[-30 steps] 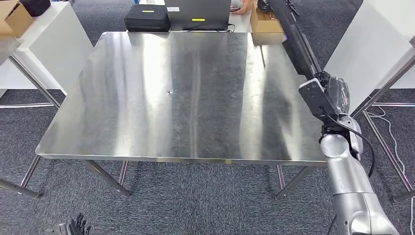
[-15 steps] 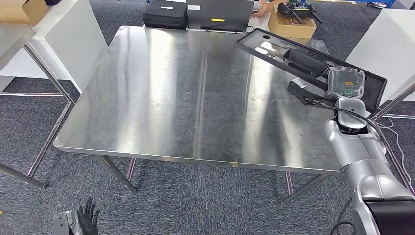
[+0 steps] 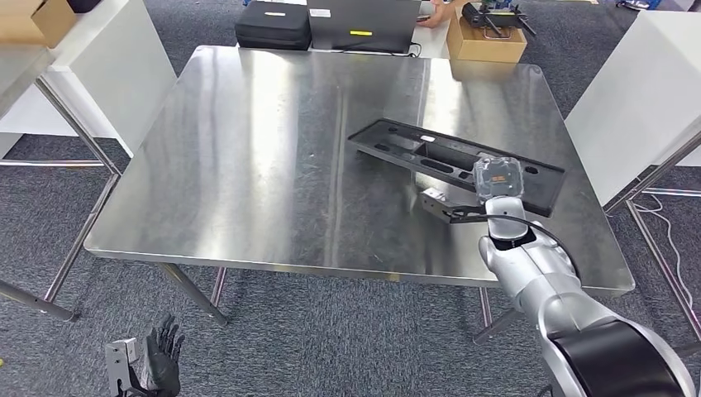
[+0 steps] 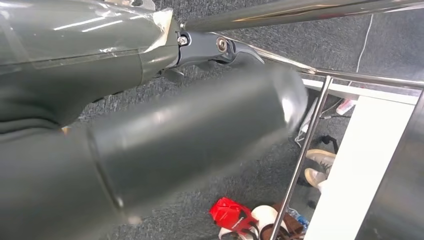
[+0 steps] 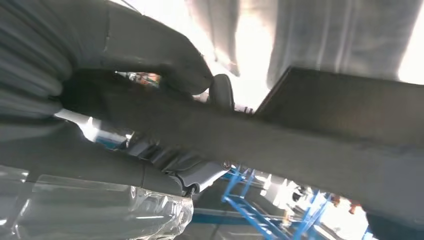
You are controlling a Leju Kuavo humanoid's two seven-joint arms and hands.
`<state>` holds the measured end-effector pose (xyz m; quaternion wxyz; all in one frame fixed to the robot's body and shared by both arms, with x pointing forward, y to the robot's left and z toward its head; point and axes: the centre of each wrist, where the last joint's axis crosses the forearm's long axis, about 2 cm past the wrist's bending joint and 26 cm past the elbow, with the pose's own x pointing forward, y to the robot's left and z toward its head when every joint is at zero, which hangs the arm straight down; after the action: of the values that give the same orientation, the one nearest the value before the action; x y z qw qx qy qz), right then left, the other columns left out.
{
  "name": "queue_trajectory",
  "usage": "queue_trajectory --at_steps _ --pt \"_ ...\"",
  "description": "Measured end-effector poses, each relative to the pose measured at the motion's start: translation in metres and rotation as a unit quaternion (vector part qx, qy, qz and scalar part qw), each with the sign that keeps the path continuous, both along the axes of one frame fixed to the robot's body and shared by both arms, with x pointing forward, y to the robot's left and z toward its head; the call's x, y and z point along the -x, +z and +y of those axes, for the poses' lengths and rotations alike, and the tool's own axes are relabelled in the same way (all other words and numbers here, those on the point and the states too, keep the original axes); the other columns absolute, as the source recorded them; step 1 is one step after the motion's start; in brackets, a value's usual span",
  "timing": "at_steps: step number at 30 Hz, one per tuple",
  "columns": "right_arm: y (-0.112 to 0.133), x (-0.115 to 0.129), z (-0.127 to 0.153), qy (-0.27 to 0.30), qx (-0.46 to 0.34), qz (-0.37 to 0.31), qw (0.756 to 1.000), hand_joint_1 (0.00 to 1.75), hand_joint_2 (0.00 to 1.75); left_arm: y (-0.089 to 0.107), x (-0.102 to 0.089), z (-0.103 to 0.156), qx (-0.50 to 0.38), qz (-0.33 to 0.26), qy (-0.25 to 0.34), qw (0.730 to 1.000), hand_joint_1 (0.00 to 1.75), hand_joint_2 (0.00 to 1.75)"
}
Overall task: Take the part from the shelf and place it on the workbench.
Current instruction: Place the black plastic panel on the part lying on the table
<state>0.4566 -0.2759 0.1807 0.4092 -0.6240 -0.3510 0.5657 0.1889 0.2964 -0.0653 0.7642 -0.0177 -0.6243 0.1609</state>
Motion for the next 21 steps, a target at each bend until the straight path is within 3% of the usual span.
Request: queue_trajectory --at_steps 8,12,21 --pt "-0.007 0.005 0.028 0.035 -0.002 0.008 0.999 0.00 0.00 -0.001 0.001 0.001 -0.011 0.011 0.004 1.000 0.00 1.75" --pt "-0.009 0.006 0.033 0.040 -0.002 0.010 0.999 0.00 0.00 -0.002 0.002 0.001 -0.012 0.015 0.004 1.000 0.00 0.00" --pt "-0.014 0.009 0.036 0.063 -0.004 0.010 0.998 0.00 0.00 -0.004 0.003 -0.001 -0.005 0.022 -0.004 1.000 0.00 0.00"
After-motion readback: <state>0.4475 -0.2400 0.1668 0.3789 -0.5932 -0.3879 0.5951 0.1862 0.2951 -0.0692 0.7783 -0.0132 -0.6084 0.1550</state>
